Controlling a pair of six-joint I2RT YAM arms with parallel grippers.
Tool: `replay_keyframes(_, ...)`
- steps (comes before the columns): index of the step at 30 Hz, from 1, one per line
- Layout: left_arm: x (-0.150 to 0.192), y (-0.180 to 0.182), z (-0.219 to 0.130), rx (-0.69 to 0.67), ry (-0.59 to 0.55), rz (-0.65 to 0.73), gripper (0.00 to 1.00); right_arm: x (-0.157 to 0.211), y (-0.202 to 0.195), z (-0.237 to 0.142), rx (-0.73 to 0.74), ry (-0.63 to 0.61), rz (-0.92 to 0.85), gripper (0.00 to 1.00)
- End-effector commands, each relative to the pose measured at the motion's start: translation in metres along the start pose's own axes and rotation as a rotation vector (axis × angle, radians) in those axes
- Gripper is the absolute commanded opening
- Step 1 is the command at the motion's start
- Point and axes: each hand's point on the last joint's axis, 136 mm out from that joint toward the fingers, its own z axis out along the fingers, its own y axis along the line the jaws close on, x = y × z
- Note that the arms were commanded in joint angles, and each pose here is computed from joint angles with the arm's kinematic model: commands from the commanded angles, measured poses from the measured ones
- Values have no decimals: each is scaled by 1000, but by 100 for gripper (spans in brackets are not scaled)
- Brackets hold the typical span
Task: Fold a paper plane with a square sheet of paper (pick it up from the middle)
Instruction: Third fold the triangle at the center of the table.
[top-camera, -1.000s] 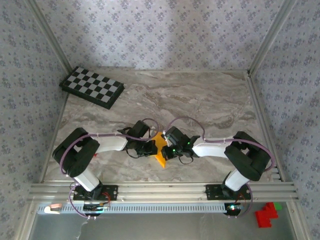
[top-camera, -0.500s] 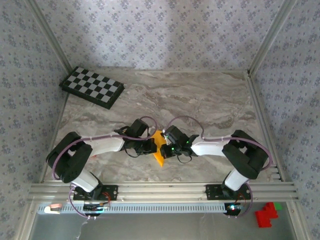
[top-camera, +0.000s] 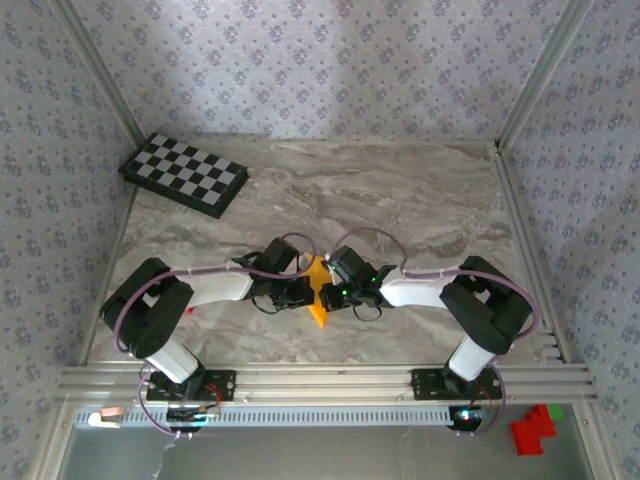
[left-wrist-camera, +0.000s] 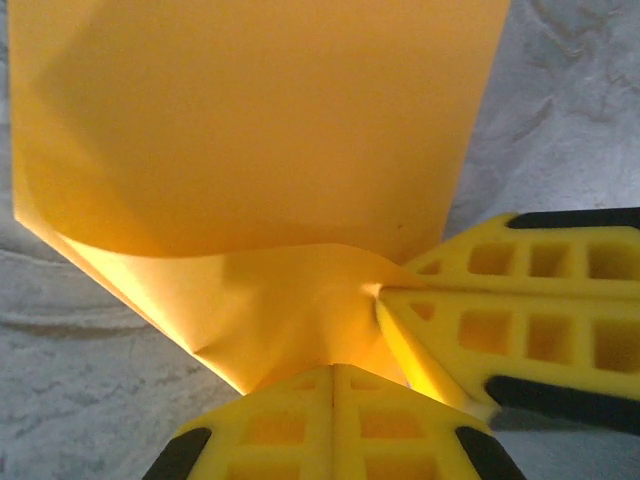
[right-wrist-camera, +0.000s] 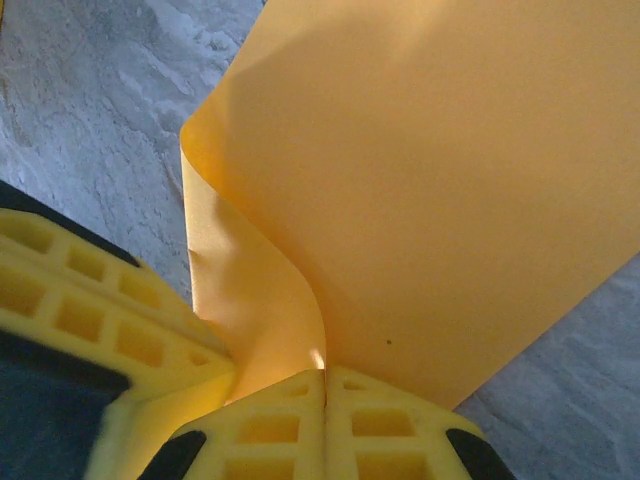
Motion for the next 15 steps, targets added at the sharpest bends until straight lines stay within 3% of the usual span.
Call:
replay_keyframes(1, -2, -1, 6, 15, 16, -13, 5, 38, -41, 10, 144, 123, 41, 5)
replay_keyframes(9, 1, -16, -13, 55, -12, 3, 5, 39, -44, 9, 151, 127, 46, 5)
replay_keyframes(15, 16, -19, -6, 76, 21, -7, 5, 40, -44, 9, 152, 126, 46, 5)
